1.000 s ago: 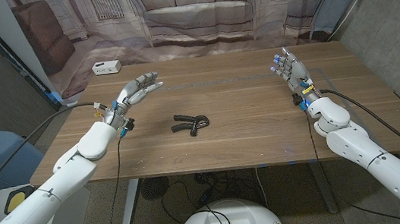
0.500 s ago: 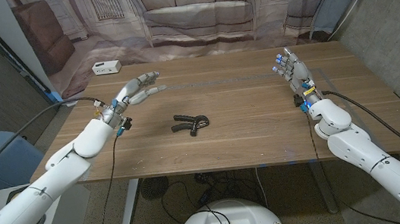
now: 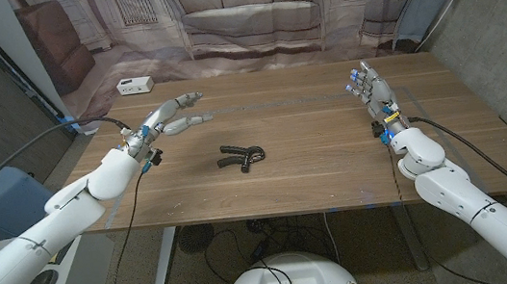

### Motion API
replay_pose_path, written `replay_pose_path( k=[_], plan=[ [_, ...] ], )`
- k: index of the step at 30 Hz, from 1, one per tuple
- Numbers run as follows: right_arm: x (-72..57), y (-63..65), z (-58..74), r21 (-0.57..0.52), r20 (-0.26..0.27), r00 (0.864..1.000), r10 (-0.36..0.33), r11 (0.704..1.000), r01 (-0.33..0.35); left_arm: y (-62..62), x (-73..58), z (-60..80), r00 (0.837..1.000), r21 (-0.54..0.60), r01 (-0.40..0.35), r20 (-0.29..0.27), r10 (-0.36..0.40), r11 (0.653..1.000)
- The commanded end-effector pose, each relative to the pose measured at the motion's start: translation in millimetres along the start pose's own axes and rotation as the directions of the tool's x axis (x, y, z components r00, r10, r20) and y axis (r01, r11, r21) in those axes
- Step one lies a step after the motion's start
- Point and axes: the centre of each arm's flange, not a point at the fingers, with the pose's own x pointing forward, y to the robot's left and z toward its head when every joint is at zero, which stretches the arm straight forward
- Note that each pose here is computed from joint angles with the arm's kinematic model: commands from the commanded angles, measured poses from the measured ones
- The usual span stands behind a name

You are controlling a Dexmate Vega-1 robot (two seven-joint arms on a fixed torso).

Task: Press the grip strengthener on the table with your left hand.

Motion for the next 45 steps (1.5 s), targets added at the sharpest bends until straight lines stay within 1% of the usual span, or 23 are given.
replay_pose_path(
  k=[1,5,12,17,21,22,24,27,28,32,34,38,45],
  plan=[
    [-3.1,3.7,-0.7,-0.001,-0.002,1.0,-0.002,1.0,0.002,4.6,-8.0,6.9,1.0,0.107,0.018,-0.002,-0.018,0.994],
    [-4.5,4.9,-0.8,0.004,-0.009,1.0,-0.009,1.0,0.009,6.6,-8.8,8.3,0.999,0.146,0.052,-0.01,-0.051,0.988],
    [-6.3,7.0,-1.2,0.003,-0.005,1.0,-0.008,1.0,0.008,14.6,-10.0,13.4,0.995,0.2,0.095,-0.017,-0.093,0.975],
    [-8.1,8.3,-2.3,0.012,-0.005,1.0,-0.015,1.0,0.015,18.6,-8.7,18.0,0.99,0.261,0.138,-0.025,-0.136,0.956],
    [-11.1,8.7,-3.3,0.013,-0.003,1.0,-0.021,1.0,0.021,20.5,-7.5,20.1,0.987,0.3,0.162,-0.04,-0.157,0.94],
    [-12.7,9.2,-3.8,0.013,-0.005,1.0,-0.022,1.0,0.022,21.5,-6.2,20.7,0.984,0.312,0.179,-0.045,-0.173,0.933],
    [-13.5,9.4,-4.0,0.014,-0.006,1.0,-0.022,1.0,0.022,22.0,-5.3,21.2,0.982,0.316,0.19,-0.048,-0.184,0.93],
    [-15.3,10.4,-4.1,0.012,-0.009,1.0,-0.023,1.0,0.023,24.4,-1.2,24.1,0.972,0.343,0.235,-0.063,-0.227,0.909],
    [-16.0,11.1,-3.8,0.012,-0.008,1.0,-0.021,1.0,0.021,26.4,2.3,26.1,0.965,0.365,0.261,-0.072,-0.253,0.894],
    [-17.6,12.8,-3.3,0.014,-0.009,1.0,-0.023,1.0,0.023,30.6,10.2,29.5,0.952,0.398,0.302,-0.082,-0.294,0.866],
    [-18.5,13.4,-3.2,0.014,-0.012,1.0,-0.023,1.0,0.023,31.6,14.0,30.9,0.949,0.419,0.311,-0.084,-0.305,0.853],
    [-21.0,13.7,-3.4,0.015,-0.012,0.999,-0.03,0.999,0.03,32.4,22.5,32.5,0.936,0.448,0.344,-0.091,-0.341,0.825],
    [-24.2,11.8,-1.1,0.016,-0.003,0.999,-0.044,0.999,0.044,35.4,31.2,33.0,0.928,0.466,0.359,-0.09,-0.361,0.808]
  ],
)
